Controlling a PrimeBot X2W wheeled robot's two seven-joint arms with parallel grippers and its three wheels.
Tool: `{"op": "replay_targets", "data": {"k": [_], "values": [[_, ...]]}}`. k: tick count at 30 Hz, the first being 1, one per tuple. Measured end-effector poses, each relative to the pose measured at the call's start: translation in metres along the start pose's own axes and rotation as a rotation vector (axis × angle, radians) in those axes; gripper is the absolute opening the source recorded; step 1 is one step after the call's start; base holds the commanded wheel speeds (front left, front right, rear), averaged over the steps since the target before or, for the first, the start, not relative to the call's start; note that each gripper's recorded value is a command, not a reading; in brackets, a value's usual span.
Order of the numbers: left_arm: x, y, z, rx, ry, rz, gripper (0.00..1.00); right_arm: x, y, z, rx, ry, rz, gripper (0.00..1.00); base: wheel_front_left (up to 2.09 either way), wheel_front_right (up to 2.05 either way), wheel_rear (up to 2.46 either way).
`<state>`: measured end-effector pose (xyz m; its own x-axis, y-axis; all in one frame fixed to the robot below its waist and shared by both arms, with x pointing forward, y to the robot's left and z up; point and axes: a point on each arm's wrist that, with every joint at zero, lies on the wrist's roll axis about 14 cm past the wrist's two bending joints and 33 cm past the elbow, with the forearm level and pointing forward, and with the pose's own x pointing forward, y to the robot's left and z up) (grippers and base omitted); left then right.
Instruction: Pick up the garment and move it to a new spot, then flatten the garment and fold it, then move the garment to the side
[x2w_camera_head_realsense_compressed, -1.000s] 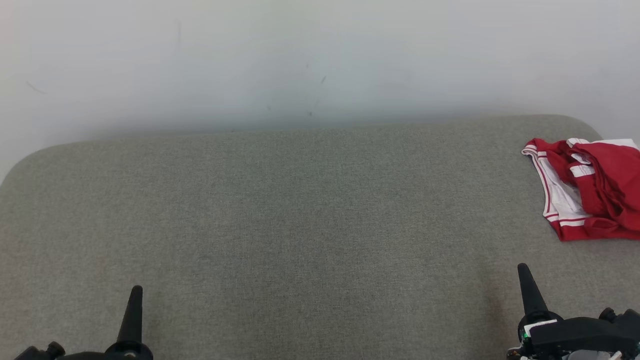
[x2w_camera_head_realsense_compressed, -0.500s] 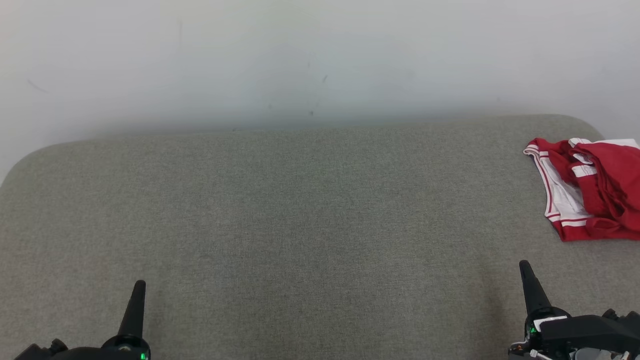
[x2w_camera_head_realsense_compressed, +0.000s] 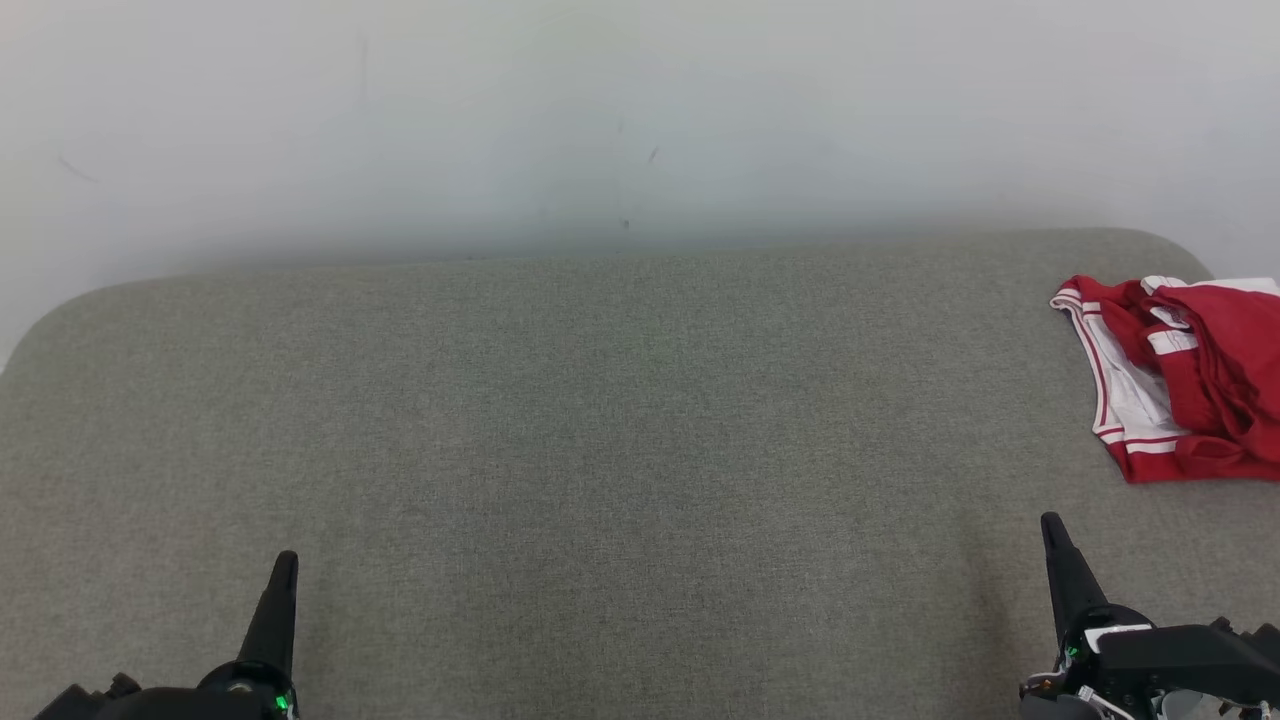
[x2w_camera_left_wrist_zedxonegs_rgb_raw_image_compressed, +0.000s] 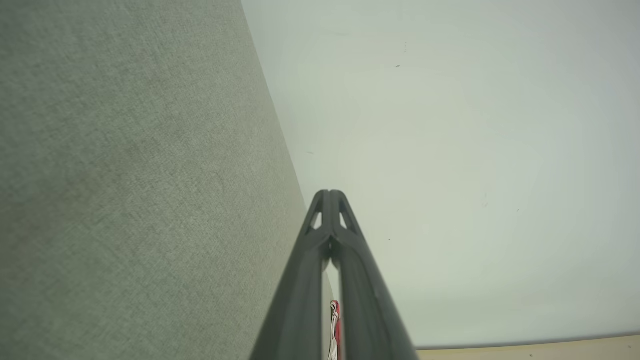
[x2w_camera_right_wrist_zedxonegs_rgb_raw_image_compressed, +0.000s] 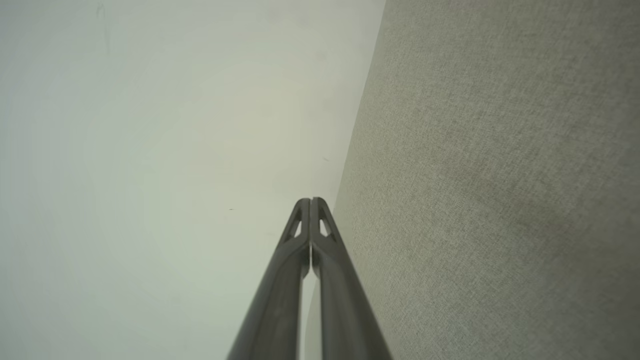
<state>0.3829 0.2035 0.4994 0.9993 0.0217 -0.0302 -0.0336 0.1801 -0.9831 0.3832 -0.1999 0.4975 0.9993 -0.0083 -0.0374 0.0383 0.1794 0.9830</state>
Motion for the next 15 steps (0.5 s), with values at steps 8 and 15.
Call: {"op": "replay_targets", "data": {"k": [8, 15], "values": [[0.0017, -0.0021, -0.0006, -0.060, 0.005, -0.008, 0.00, 0.0018, 0.0030, 0.0006, 0.060, 0.001, 0.011, 0.00, 0.00, 0.00, 0.00], [0.0028, -0.0034, -0.0016, -0.110, 0.013, -0.014, 0.00, 0.0027, 0.0043, 0.0008, 0.106, 0.004, 0.017, 0.00, 0.00, 0.00, 0.00]]}}
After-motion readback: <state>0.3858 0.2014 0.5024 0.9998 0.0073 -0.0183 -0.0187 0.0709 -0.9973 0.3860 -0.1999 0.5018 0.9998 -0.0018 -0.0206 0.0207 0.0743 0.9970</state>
